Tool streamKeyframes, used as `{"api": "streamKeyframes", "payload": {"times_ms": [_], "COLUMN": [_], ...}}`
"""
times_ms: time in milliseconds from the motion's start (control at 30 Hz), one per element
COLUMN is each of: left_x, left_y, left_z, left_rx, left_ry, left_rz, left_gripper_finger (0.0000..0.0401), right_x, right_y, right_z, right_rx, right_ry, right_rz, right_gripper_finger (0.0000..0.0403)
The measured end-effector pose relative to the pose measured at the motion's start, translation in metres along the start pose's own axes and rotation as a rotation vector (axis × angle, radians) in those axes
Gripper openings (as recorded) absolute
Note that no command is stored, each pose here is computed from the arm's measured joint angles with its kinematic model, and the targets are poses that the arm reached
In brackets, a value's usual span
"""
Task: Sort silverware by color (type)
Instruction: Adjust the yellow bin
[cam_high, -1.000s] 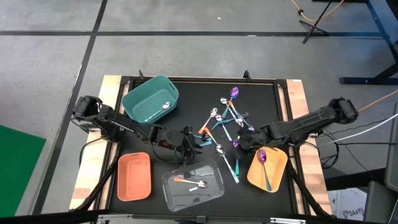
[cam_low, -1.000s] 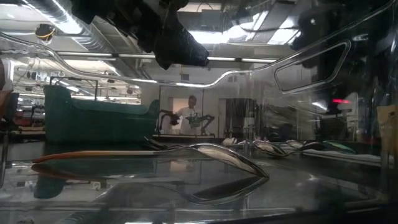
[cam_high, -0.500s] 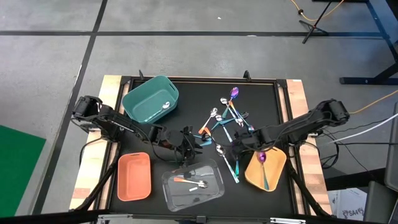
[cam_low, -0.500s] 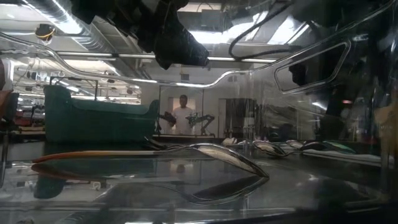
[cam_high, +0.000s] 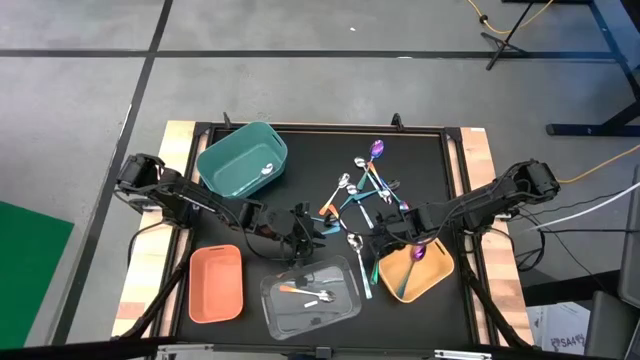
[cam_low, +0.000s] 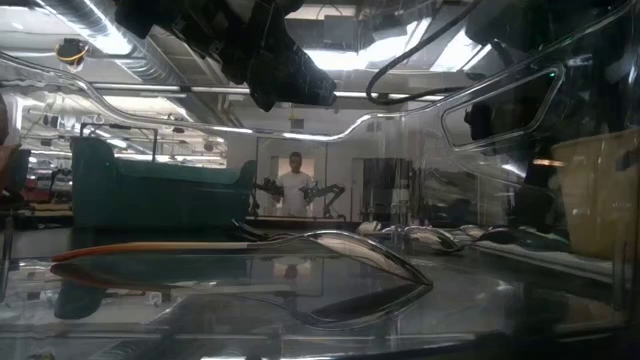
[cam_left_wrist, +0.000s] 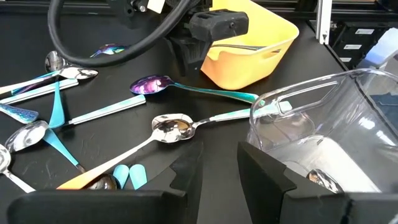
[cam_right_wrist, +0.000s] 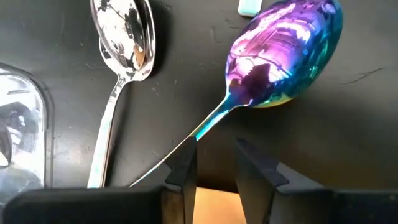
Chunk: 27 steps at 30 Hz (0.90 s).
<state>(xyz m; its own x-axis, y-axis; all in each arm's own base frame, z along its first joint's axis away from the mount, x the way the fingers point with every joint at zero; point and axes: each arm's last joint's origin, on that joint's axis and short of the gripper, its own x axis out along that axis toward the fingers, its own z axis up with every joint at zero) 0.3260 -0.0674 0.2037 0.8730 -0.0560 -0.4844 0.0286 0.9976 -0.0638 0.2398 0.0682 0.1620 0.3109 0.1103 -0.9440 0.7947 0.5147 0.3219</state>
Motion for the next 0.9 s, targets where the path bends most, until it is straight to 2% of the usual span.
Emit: {"api": "streamKeyframes", "payload": {"times_ms": [200,333,500,767,900], "left_x": [0.000,0.000,0.000,0.000,0.000], "left_y": [0.000,0.000,0.000,-0.001,-0.001], "left_z": [0.000,0.000,0.000,0.000,0.000], "left_rx": [0.000,0.000,-0.002,-0.002,-0.002], "left_ry": [0.000,0.000,0.000,0.000,0.000], "left_rz": [0.000,0.000,-0.001,-0.002,-0.002], "left_gripper_finger": [0.0094,0.0094,0.0094,0.0094,0.0094], "right_x": [-0.004,-0.014,-0.023,-0.024,-0.025], "right_y": [0.001,0.010,0.018,0.021,0.024], "right_z": [-0.001,0.001,0.000,-0.024,-0.040], "right_rx": [-0.005,-0.068,-0.129,-0.204,-0.256], "right_ry": [0.018,0.017,0.089,0.157,0.246], "right_rz": [0.019,0.035,0.057,0.046,0.066], "right_gripper_finger": [0.0092,0.0092,0.0092,0.0092,0.0092]}}
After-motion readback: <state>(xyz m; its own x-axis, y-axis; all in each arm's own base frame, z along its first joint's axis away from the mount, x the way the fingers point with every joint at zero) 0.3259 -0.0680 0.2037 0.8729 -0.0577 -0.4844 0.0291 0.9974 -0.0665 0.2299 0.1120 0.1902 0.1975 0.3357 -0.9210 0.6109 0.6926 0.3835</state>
